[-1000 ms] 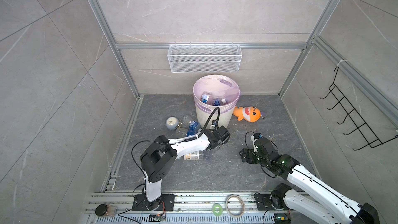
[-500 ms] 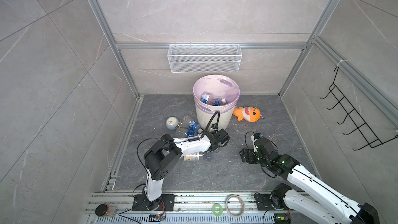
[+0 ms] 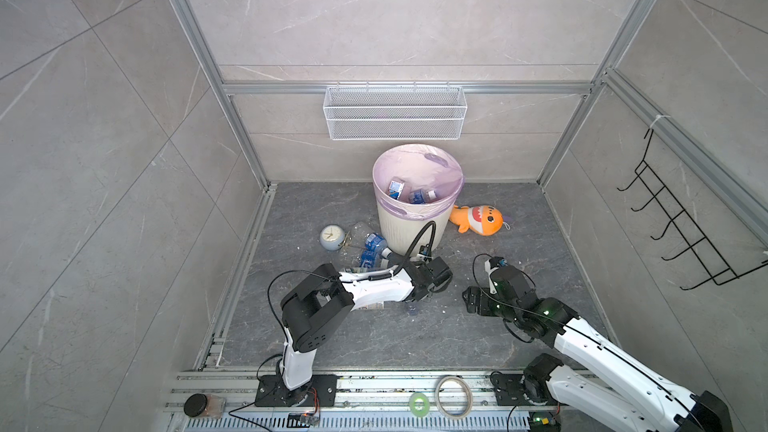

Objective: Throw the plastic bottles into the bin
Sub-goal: 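Lower the left gripper onto the Ganten bottle and close on it, then lift the Ganten bottle with the left gripper and carry it over the bin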

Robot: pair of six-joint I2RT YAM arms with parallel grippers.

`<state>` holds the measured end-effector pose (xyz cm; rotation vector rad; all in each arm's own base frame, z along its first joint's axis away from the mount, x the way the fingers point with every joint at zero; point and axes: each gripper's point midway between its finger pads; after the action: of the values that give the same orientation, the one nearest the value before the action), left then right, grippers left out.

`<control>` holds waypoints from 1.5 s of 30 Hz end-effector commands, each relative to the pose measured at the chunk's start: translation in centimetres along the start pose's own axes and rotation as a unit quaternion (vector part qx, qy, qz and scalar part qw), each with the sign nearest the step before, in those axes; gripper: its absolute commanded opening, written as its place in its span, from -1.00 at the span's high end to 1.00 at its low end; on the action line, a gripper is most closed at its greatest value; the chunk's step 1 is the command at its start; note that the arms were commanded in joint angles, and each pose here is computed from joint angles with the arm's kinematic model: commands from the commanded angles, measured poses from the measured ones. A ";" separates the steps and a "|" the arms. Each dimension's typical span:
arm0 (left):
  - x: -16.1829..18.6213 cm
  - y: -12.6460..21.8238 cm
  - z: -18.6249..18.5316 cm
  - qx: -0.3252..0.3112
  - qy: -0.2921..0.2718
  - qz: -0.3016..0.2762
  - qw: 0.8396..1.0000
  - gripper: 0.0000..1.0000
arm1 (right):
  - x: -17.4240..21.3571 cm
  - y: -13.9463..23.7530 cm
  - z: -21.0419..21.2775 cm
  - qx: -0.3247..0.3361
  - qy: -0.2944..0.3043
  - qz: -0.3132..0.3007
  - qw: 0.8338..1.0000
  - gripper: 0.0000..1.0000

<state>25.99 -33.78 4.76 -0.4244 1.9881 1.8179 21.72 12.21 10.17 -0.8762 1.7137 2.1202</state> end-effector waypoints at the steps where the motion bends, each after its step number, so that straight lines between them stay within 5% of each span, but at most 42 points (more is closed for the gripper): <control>1: 0.8 -0.4 -0.4 0.007 -0.008 0.006 1.000 -0.27 | 0.2 -0.1 -0.2 0.008 0.008 0.001 1.000 -0.82; 14: 1.6 -0.6 -0.5 0.020 -0.018 0.012 1.000 -0.40 | 0.2 -0.1 -0.3 0.010 0.008 0.001 1.000 -0.82; 21: 1.6 0.8 -0.5 0.040 -0.028 -0.010 0.999 -0.17 | 0.2 -0.1 -0.3 0.010 0.008 0.002 1.000 -0.82; 35: 0.8 8.2 0.3 0.136 -0.046 -0.158 0.977 -0.13 | 0.2 0.0 -0.3 0.009 0.007 -0.002 1.000 -0.81; 45: 0.7 13.6 4.3 0.169 -0.034 -0.235 0.957 -0.14 | 0.2 0.0 -0.3 0.009 0.008 -0.002 1.000 -0.81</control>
<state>18.79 -28.91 13.34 -0.5542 1.9367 1.2381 21.74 12.14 10.17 -0.8762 1.7160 2.1151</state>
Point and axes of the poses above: each gripper's point midway between its finger pads, its own y axis back along the fingers, its own z axis along the line the jaws close on, x = y × z, and after that the axes turned 15 degrees about y, right-handed
